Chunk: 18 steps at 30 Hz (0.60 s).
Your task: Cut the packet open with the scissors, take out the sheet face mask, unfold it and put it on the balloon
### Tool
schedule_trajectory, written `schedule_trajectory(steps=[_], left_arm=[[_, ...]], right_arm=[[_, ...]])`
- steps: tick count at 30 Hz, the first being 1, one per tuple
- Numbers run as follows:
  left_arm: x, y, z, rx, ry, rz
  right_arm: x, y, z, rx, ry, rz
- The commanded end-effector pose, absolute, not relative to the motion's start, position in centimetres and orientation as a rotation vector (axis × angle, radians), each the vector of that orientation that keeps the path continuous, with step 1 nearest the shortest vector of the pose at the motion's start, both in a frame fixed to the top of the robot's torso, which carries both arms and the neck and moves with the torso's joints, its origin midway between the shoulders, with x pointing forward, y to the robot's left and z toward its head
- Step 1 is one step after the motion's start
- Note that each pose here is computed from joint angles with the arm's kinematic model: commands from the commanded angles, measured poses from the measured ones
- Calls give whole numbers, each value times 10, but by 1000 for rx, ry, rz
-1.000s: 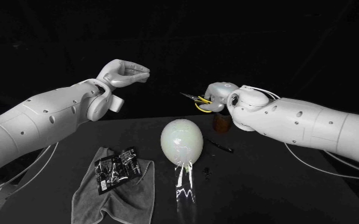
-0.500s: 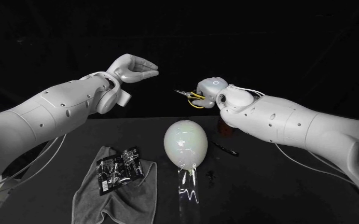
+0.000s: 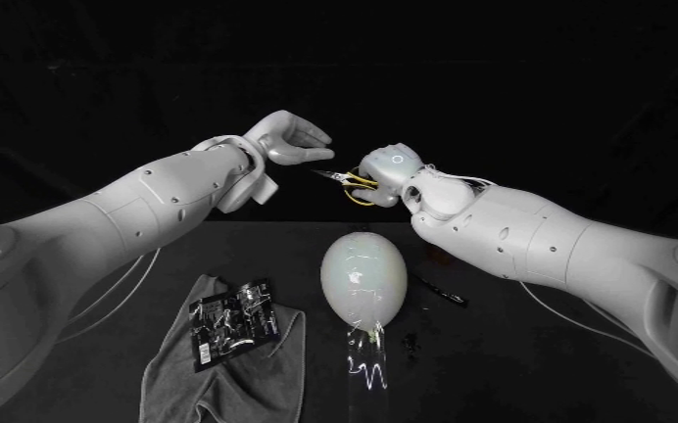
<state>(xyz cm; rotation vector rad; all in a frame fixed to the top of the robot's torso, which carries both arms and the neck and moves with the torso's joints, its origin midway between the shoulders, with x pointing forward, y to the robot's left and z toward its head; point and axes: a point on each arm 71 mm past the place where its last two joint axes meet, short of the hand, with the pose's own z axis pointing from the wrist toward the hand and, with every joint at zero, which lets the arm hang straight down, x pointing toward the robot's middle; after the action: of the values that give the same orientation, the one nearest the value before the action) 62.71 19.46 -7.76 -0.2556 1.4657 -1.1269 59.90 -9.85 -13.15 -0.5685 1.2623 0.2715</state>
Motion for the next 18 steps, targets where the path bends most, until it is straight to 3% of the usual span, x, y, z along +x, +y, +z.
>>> schedule_trajectory(steps=[1,9,18], left_arm=[[628,184,-80,-173,1537,-1065],[631,169,-82,-140,1571,-1024],[632,166,-87,-135,1630,-1008]], right_arm=[[595,-90,-128,-660,1193,269],[595,-82,-125,-706,1198,229],[595,-79,-122,-725,1194,200]])
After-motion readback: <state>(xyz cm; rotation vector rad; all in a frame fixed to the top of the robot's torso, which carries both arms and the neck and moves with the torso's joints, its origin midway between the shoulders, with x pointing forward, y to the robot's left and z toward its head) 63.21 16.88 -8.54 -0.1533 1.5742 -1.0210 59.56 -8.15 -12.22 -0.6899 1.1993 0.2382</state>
